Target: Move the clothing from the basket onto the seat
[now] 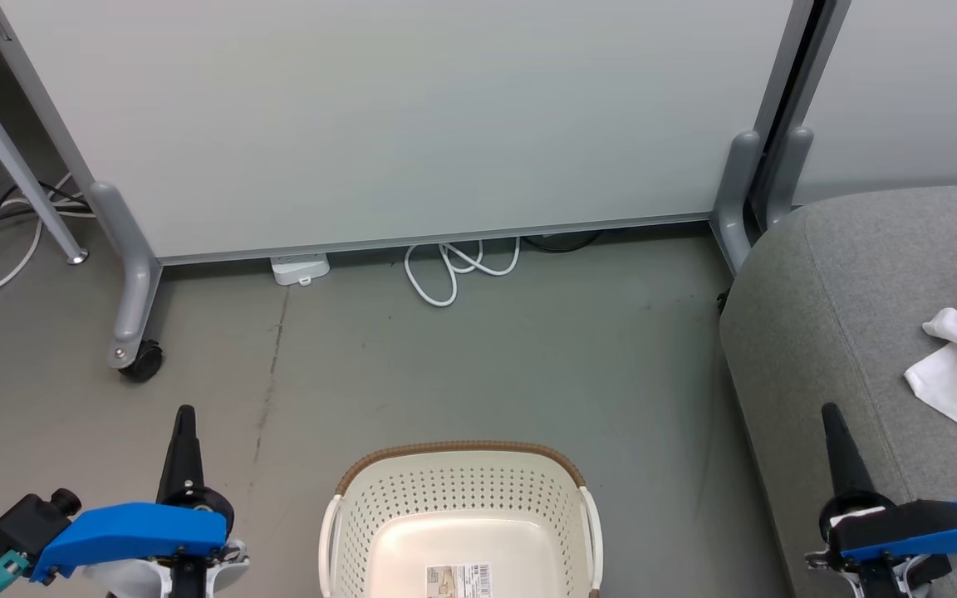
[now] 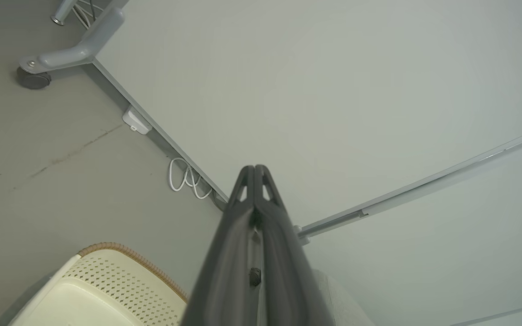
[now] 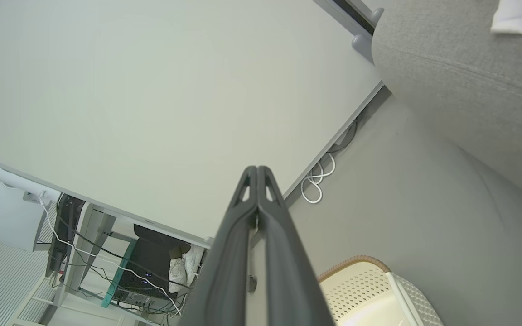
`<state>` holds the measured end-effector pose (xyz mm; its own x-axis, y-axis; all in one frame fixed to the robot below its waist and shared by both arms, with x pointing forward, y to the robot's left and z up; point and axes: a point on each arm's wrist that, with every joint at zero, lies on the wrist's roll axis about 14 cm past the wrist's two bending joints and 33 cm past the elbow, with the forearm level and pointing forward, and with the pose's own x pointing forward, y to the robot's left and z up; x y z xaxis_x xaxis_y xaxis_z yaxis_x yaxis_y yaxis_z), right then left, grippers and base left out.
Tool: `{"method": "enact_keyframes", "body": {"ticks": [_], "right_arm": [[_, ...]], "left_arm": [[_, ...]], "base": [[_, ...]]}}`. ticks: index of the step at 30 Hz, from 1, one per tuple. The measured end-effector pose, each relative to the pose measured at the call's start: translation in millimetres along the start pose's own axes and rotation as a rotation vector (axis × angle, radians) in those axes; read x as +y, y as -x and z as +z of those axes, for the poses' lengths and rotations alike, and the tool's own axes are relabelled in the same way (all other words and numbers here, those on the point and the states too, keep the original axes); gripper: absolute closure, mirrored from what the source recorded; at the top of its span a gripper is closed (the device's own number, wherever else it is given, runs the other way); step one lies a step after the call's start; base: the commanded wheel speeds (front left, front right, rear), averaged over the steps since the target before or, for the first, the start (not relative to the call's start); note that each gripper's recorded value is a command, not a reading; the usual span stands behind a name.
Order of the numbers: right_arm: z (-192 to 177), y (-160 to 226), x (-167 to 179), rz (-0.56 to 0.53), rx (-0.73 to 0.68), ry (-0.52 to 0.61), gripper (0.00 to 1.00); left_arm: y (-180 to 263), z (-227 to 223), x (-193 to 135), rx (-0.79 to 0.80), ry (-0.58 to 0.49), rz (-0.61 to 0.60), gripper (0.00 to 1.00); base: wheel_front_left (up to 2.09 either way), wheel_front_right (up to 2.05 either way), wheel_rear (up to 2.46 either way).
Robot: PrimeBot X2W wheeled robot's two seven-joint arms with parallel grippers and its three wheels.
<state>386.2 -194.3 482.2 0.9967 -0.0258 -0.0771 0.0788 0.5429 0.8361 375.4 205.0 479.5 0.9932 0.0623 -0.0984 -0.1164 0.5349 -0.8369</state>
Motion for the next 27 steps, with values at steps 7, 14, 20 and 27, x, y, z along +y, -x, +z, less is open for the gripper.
{"method": "enact_keyframes", "body": {"ticks": [7,14,20,27], "right_arm": [[1.2,0.0,0.7,0.001,0.002,-0.076,1.0],[3.6,-1.4,3.7,0.01,0.001,-0.148,1.0],[4.7,-1.1,4.1,0.012,0.002,-0.207,1.0],[6.9,-2.0,7.0,0.023,0.001,-0.271,1.0]], "left_arm": [[-1.5,1.9,-2.8,0.001,0.075,-0.007,1.0],[-2.7,3.7,-5.3,0.002,0.148,-0.015,1.0],[-3.5,4.3,-7.6,0.006,0.206,-0.022,1.0],[-4.4,5.0,-10.7,0.011,0.269,-0.033,1.0]], "base": [[0.0,0.0,0.0],[0.0,0.0,0.0],[0.0,0.0,0.0],[0.0,0.0,0.0]]}}
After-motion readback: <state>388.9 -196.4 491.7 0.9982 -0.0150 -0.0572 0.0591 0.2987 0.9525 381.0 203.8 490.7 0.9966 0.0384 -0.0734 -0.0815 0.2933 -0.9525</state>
